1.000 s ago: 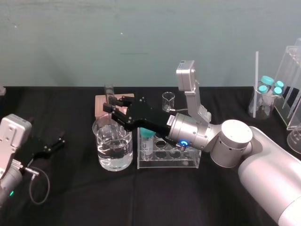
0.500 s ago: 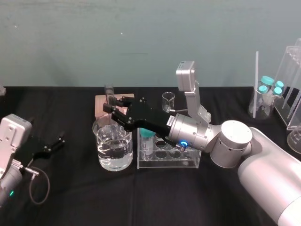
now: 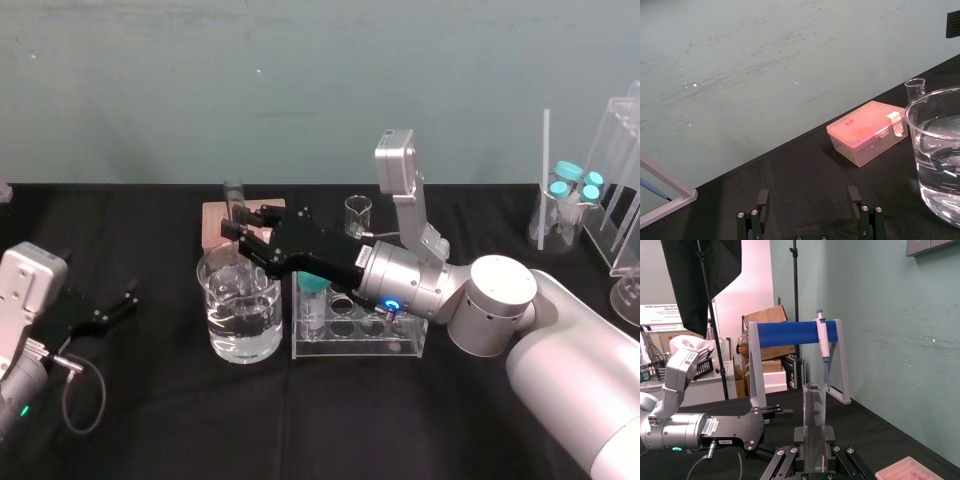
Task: Hold the test tube with one hand and immerse one end into the beaker, then return it to the test tube rack.
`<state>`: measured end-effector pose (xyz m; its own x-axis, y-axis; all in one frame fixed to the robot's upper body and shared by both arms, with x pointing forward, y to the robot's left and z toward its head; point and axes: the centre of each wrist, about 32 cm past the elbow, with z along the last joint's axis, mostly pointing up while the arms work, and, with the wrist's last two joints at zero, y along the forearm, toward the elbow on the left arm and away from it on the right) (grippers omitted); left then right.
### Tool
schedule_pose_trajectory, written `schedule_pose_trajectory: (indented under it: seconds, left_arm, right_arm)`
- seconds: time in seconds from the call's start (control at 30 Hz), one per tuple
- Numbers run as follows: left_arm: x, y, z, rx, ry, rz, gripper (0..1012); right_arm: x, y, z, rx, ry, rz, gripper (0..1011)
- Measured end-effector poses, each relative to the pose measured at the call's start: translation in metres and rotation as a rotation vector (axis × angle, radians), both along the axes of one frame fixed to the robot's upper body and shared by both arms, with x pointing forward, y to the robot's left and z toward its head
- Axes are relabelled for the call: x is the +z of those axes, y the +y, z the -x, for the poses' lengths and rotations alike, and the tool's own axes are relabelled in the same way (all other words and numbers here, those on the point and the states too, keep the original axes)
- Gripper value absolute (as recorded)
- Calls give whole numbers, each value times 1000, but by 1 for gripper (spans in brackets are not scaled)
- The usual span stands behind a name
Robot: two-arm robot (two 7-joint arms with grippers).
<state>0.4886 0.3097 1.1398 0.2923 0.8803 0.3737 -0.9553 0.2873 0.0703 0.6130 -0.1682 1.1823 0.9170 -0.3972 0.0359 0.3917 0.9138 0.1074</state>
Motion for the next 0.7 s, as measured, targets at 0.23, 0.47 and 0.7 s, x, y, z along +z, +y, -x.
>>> schedule_pose_trajectory:
  seconds: [0.23, 0.47, 0.7]
  left_arm:
    - [0, 0, 0, 0, 0, 0, 1000]
    - [0, 0, 0, 0, 0, 0, 1000]
    - [0, 0, 0, 0, 0, 0, 1000]
  right_arm:
    - [0, -1, -1, -2, 0, 1, 225]
    - [0, -1, 0, -1, -1, 1, 225]
    - [0, -1, 0, 1, -2, 3, 225]
